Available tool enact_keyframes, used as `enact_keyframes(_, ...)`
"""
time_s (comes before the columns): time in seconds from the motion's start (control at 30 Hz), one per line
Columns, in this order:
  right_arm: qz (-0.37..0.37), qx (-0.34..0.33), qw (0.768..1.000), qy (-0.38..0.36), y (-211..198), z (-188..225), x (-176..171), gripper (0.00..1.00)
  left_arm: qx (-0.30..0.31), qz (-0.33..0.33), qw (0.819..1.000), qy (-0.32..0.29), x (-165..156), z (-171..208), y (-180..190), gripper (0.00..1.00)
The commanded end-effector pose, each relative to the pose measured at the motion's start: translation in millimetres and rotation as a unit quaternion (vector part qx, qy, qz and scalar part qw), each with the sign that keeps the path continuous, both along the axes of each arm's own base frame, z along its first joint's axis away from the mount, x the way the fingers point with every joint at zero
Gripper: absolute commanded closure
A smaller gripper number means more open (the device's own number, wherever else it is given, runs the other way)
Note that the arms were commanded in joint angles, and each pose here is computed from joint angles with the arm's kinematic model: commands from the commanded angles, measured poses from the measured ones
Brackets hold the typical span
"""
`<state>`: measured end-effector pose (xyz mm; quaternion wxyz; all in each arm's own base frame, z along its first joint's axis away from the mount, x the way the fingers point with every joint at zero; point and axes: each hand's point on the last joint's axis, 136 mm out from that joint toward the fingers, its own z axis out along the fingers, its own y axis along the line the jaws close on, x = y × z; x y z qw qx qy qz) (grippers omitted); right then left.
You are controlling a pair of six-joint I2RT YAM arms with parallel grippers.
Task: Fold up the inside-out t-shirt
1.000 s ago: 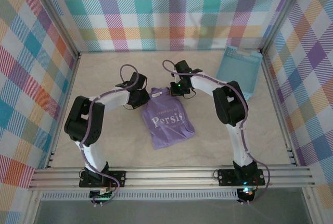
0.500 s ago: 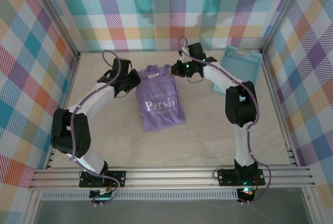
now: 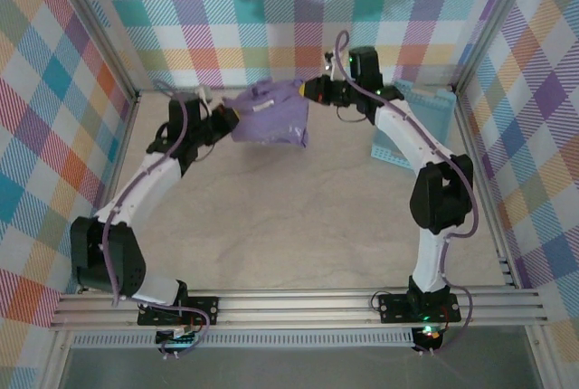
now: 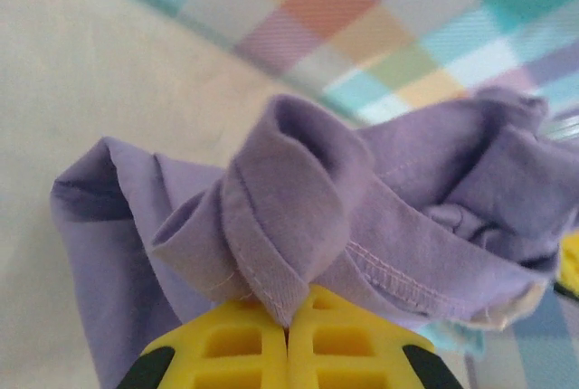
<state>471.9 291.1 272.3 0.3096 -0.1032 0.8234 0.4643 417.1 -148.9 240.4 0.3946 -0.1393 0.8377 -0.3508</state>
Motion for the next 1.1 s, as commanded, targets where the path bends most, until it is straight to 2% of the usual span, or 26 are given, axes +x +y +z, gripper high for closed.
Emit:
enact_keyframes(0.0, 0.017, 0.004, 1.0, 0.006, -1.4, -22.4, -32.4, 1.0, -0.003, -0.047, 0.999, -0.005, -45.1, -23.7, -24.5, 1.0)
enact_keyframes(0.2, 0.038, -0.009, 0.998, 0.053, -16.1, -71.5, -114.0, 1.0, 0.019, -0.084, 0.996, 0.021, -130.3, -79.0, -43.0, 1.0)
enact_keyframes(0.37, 0.036, -0.026, 0.997, 0.068, -27.4, -86.9, -148.8, 1.0, 0.021, -0.071, 0.997, 0.028, -160.9, -94.9, -33.2, 1.0)
enact_keyframes(0.47, 0.024, -0.033, 0.996, 0.085, -27.9, -92.7, -145.5, 1.0, 0.044, -0.033, 0.998, 0.038, -156.8, -100.8, -19.3, 1.0)
enact_keyframes(0.6, 0.003, -0.06, 0.993, 0.099, -24.9, -98.3, -122.2, 1.0, 0.083, 0.035, 0.994, 0.065, -142.3, -105.2, 0.3, 1.0)
enact_keyframes(0.73, -0.014, -0.099, 0.988, 0.117, -21.9, -119.6, -100.2, 1.0, 0.118, 0.049, 0.988, 0.085, -125.3, -108.1, -1.0, 1.0)
enact_keyframes(1.07, -0.021, -0.17, 0.975, 0.139, -7.6, -164.9, -74.8, 1.0, 0.182, 0.085, 0.968, 0.15, -100.0, -151.3, 6.3, 0.96)
